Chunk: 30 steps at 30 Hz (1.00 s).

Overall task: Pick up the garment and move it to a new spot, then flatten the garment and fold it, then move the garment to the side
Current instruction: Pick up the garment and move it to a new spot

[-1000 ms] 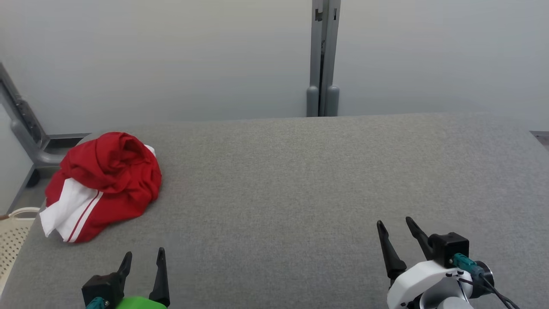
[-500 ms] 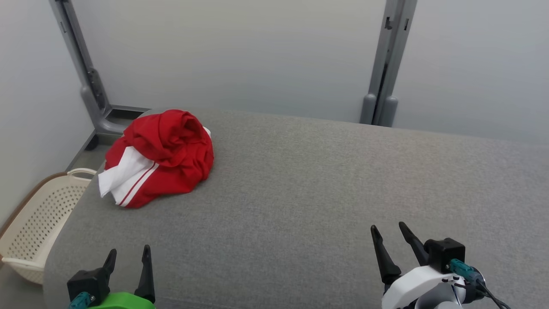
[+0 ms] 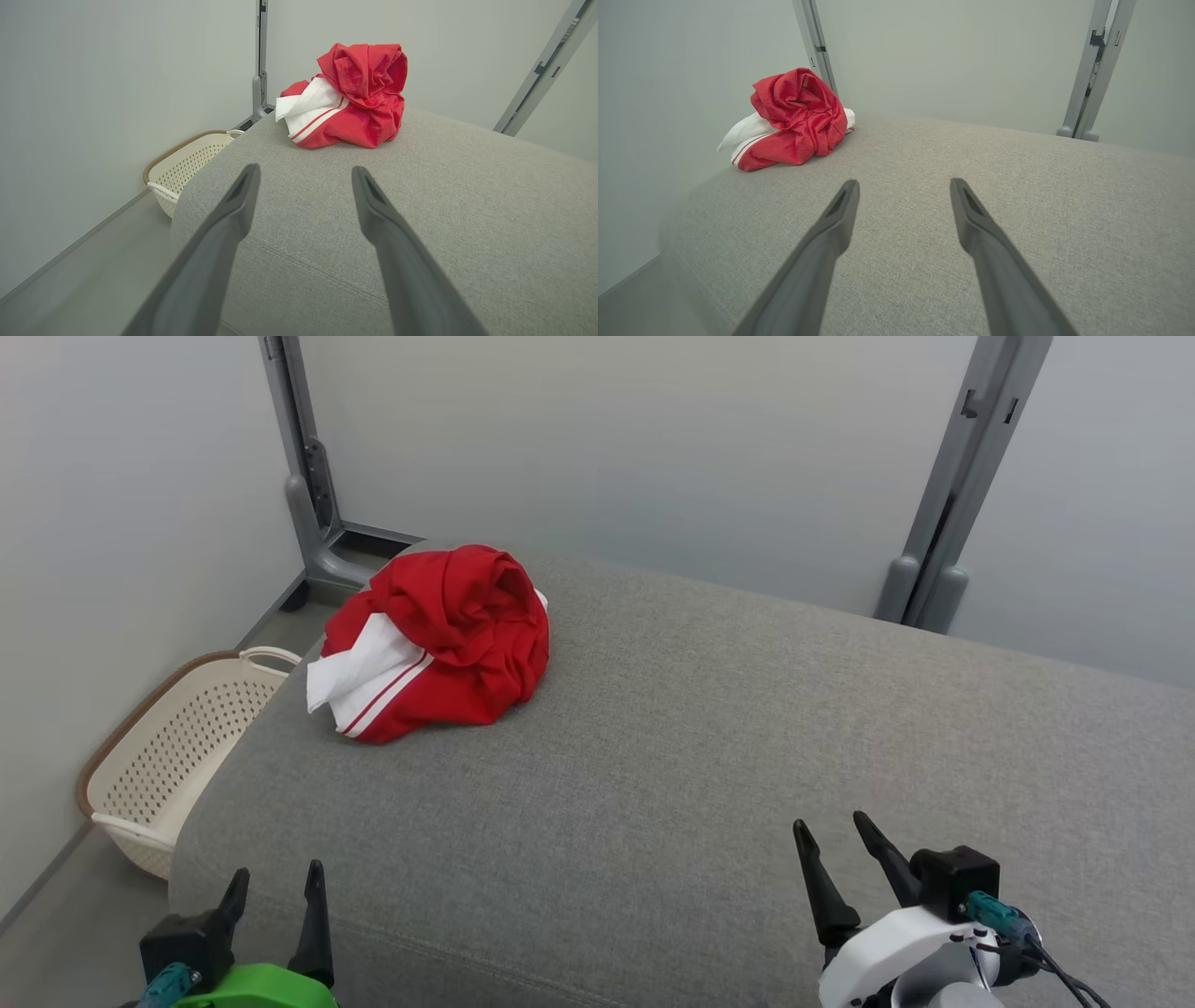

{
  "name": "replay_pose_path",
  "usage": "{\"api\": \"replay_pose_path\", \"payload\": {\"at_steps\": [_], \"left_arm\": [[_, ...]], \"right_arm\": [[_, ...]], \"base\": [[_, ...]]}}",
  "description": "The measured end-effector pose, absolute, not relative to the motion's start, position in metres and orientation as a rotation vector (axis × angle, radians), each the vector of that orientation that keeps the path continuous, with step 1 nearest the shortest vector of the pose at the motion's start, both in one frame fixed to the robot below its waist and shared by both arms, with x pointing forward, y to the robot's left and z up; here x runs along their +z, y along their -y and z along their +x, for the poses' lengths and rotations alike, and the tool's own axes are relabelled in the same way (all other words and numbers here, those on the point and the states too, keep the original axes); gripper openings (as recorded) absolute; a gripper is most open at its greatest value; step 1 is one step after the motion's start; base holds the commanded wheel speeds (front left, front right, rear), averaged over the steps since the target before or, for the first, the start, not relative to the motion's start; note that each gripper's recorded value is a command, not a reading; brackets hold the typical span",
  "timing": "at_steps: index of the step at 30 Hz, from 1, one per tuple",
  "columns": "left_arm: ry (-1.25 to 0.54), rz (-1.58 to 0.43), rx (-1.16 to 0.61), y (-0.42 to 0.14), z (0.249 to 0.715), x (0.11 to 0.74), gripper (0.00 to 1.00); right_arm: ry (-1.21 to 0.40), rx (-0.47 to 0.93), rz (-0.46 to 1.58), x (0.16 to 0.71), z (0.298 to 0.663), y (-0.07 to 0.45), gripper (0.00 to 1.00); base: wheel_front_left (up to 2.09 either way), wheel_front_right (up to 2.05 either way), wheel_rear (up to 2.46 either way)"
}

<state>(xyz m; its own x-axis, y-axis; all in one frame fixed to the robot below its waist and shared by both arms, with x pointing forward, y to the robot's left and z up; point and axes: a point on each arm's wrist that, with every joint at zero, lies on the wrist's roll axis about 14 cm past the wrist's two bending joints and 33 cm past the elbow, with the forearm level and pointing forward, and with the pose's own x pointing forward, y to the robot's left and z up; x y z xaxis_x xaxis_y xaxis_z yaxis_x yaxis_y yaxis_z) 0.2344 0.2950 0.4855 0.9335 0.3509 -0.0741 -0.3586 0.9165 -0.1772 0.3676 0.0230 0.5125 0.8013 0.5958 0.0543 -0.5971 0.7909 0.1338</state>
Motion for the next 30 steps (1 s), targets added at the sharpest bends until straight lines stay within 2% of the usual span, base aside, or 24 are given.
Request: {"api": "replay_pose_path", "payload": {"at_steps": [14,21,30], "left_arm": [[-0.090,-0.217,0.339,-0.294,0.252,0.486,1.00],[-0.192,-0.233,0.280,-0.300,0.295,0.498,1.00],[-0.257,-0.254,0.225,-0.304,0.380,0.534,1.00]], "right_arm": [[0.008,0.679,0.149,0.511,0.373,-0.037,1.00],[0.017,0.696,0.135,0.514,0.377,-0.042,1.00],[0.040,0.709,0.085,0.528,0.400,-0.046,1.00]], "base": [[0.00,0.00,0.00],[0.00,0.00,0.00],[0.00,0.00,0.00]]}}
